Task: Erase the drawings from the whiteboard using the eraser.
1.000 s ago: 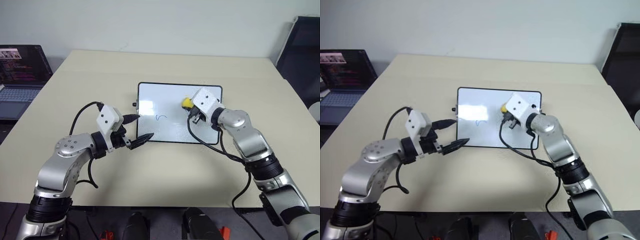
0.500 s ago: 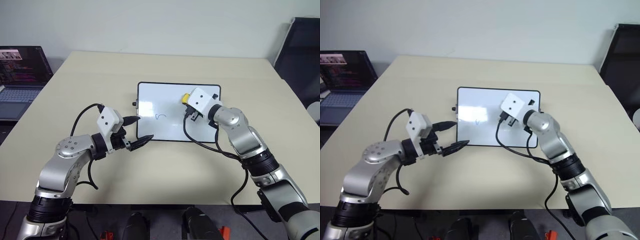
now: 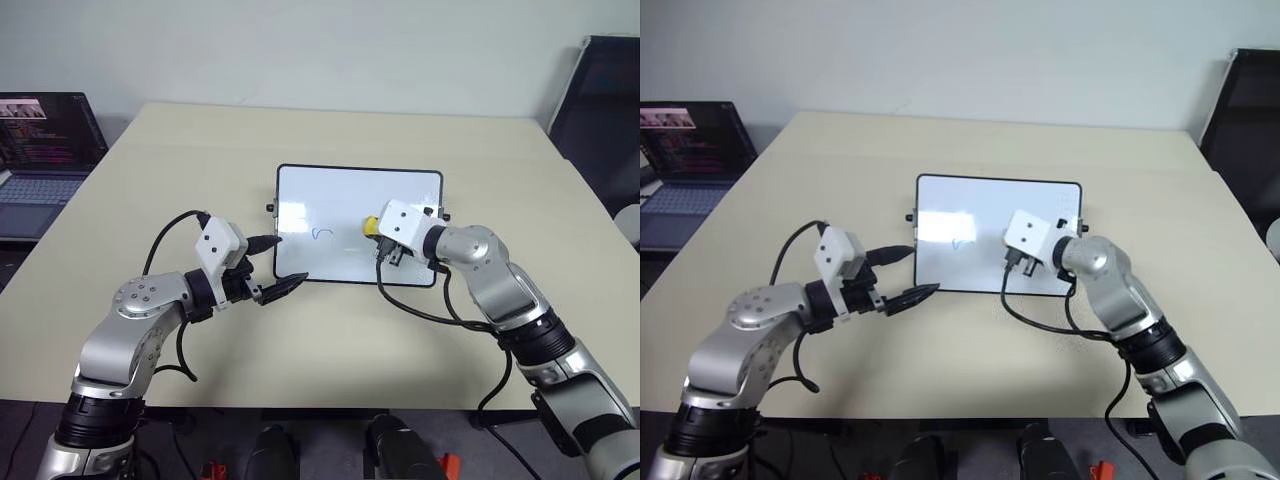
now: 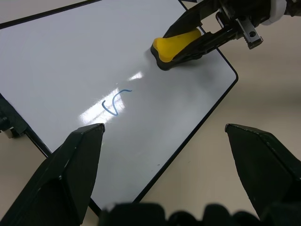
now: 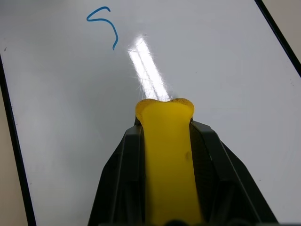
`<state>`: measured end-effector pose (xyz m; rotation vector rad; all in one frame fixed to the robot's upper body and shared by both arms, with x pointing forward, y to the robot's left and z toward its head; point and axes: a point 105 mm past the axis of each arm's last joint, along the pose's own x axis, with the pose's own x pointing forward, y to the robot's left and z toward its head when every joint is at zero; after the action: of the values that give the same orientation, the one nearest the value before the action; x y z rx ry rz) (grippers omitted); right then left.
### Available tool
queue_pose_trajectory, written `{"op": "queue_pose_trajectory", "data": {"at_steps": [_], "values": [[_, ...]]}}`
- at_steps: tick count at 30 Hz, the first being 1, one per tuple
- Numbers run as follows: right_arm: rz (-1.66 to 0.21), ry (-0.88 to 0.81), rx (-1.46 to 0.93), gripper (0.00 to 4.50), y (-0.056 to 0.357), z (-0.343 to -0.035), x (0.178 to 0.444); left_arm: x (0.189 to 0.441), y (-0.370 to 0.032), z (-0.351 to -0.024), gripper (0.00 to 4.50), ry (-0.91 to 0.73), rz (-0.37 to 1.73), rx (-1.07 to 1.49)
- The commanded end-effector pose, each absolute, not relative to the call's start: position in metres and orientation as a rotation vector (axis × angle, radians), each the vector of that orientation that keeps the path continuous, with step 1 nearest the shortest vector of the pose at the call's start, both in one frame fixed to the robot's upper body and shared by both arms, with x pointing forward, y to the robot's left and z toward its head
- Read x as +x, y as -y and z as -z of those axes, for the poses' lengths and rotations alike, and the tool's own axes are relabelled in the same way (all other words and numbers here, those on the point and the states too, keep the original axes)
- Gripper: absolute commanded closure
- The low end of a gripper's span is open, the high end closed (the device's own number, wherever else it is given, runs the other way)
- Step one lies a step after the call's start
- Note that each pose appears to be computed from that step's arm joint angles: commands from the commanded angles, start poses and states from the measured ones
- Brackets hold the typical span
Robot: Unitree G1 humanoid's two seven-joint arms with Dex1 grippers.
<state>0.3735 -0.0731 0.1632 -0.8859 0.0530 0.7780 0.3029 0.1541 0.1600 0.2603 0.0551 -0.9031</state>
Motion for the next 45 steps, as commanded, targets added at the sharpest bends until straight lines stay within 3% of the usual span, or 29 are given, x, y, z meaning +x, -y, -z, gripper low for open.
{"op": "queue_pose_trajectory", "data": {"at_steps": [1, 11, 22, 34, 45], "values": [[-0.740, -0.118, -0.856, 3.51, 0.088, -0.158, 0.374, 0.300, -0.148, -0.171, 0.00, -0.008, 0.916, 0.279], [-0.850, 0.036, -0.503, 3.51, 0.070, -0.200, 0.330, 0.296, -0.173, -0.167, 0.00, -0.042, 0.812, 0.214], [-0.946, -0.060, -0.566, 3.51, 0.074, -0.154, 0.286, 0.282, -0.179, -0.173, 0.00, -0.070, 0.734, 0.221], [-0.960, -0.040, -0.615, 3.51, 0.068, -0.153, 0.290, 0.283, -0.180, -0.174, 0.00, -0.088, 0.729, 0.252], [-0.915, 0.133, -0.740, 3.51, 0.020, -0.175, 0.330, 0.285, -0.178, -0.170, 0.00, -0.077, 0.782, 0.295]]}}
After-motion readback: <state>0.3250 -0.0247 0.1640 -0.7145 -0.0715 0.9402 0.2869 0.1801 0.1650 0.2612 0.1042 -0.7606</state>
